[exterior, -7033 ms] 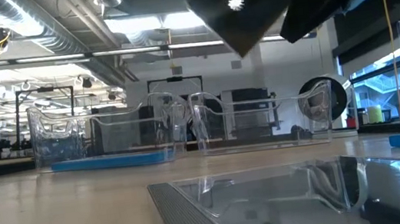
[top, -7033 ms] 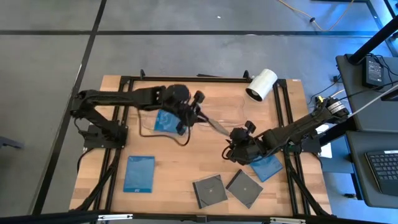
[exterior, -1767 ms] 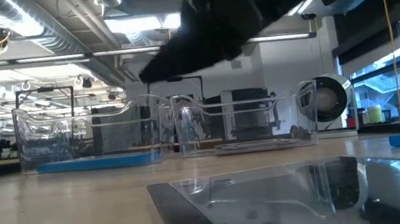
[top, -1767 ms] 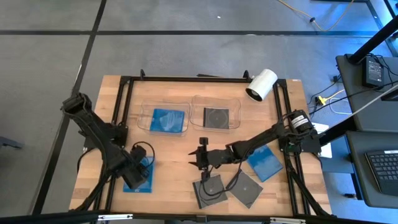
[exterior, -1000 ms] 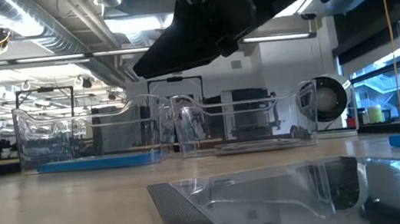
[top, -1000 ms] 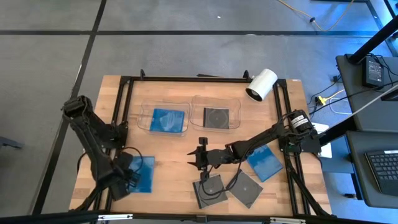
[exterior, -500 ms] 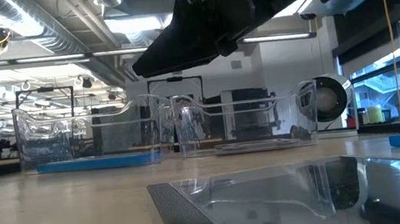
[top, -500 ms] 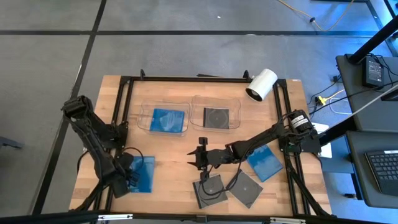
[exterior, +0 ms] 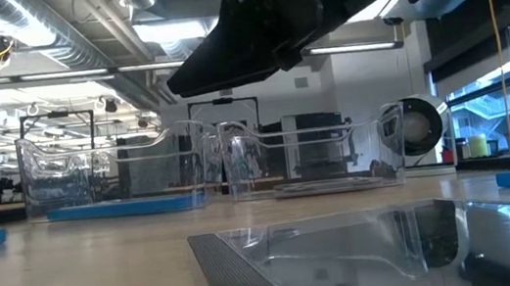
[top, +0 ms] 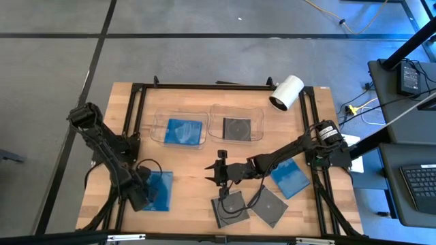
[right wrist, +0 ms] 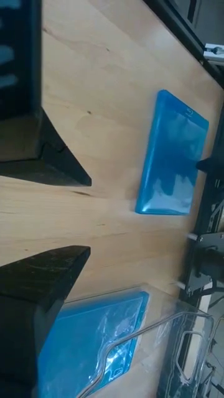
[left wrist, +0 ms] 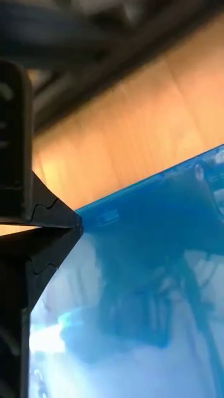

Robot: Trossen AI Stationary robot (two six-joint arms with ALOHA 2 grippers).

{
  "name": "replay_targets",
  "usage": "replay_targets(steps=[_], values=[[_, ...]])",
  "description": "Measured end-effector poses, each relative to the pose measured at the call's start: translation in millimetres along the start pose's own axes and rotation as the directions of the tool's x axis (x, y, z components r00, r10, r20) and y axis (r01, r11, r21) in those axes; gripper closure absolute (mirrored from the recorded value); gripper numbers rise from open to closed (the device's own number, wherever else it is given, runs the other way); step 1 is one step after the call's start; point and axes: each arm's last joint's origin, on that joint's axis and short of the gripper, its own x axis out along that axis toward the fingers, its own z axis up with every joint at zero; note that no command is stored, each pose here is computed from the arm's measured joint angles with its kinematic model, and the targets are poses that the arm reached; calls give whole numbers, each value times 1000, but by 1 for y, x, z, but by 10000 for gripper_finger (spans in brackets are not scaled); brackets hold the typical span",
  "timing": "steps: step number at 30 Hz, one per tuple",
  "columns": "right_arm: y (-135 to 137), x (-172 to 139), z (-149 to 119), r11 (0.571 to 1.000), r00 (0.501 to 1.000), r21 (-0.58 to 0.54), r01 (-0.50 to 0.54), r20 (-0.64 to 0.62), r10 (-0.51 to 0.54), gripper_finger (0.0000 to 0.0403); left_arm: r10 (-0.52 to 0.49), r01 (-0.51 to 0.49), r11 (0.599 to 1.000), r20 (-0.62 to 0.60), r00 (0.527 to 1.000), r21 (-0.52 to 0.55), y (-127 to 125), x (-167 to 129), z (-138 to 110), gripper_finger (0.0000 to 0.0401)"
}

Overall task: Pick & place jewel cases by type
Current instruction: Put the left blue CD case into the left transparent bin

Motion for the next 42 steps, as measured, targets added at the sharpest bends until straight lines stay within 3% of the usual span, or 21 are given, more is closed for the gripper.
replay_targets(steps=[5,12,20,31,42], values=[[0,0,-1,1000,1000,-2,-1,-12,1,233,-119,119,993,51,992,10,-14,-1,8,397],[0,0,-9,1000,996,22,0,-92,2,233,-292,282,956,190,937,82,-38,2,27,398],[2,-2,-23,997,986,20,-73,-151,75,233,-351,318,933,226,909,169,-59,10,42,398],[1,2,-34,996,986,67,-55,-157,64,233,-441,332,866,259,859,373,-55,-12,46,397],[3,7,-38,983,987,176,-53,-142,78,233,-448,311,846,259,856,434,-56,-14,47,391]])
